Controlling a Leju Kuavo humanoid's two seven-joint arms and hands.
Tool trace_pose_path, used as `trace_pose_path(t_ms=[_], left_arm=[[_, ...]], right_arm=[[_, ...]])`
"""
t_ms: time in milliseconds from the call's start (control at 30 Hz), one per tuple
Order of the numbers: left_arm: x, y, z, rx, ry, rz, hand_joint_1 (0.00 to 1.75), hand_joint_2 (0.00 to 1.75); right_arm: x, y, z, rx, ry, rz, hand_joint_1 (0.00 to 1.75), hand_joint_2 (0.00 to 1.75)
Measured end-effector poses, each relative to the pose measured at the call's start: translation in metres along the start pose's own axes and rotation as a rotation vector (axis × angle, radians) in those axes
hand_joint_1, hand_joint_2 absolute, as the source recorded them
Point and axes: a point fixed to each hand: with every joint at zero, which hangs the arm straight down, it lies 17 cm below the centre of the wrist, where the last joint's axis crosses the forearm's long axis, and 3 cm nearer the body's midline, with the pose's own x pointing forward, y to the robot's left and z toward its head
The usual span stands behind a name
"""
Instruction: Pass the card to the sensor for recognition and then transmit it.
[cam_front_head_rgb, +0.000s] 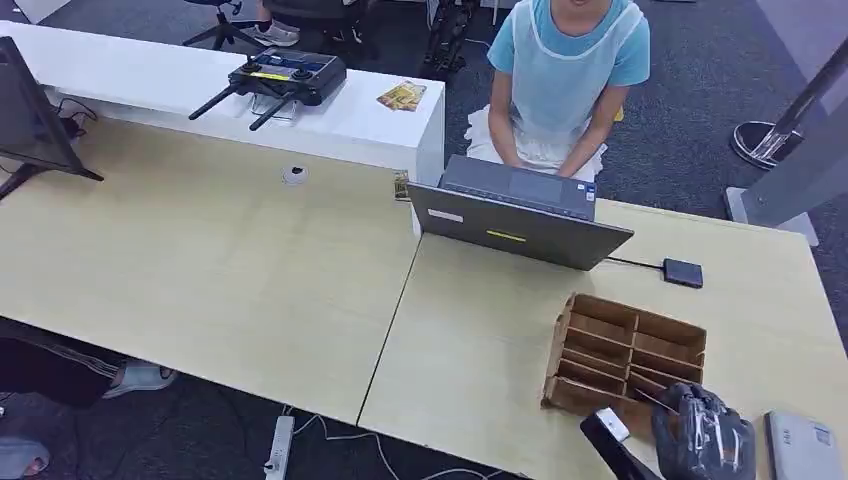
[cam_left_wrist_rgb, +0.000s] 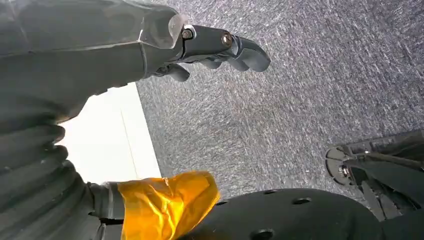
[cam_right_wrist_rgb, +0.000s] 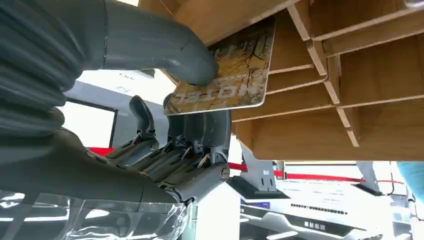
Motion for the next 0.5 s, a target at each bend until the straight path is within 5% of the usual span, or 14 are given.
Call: trace_pose_path(t_ms=[500], left_arm=[[0.0,0.0,0.0,-0.001,0.0,-0.012,0.0,1.75]], right_arm=[[0.0,-0.012,0.004,-0.047,-0.021,-0.113,1.59,1.75]])
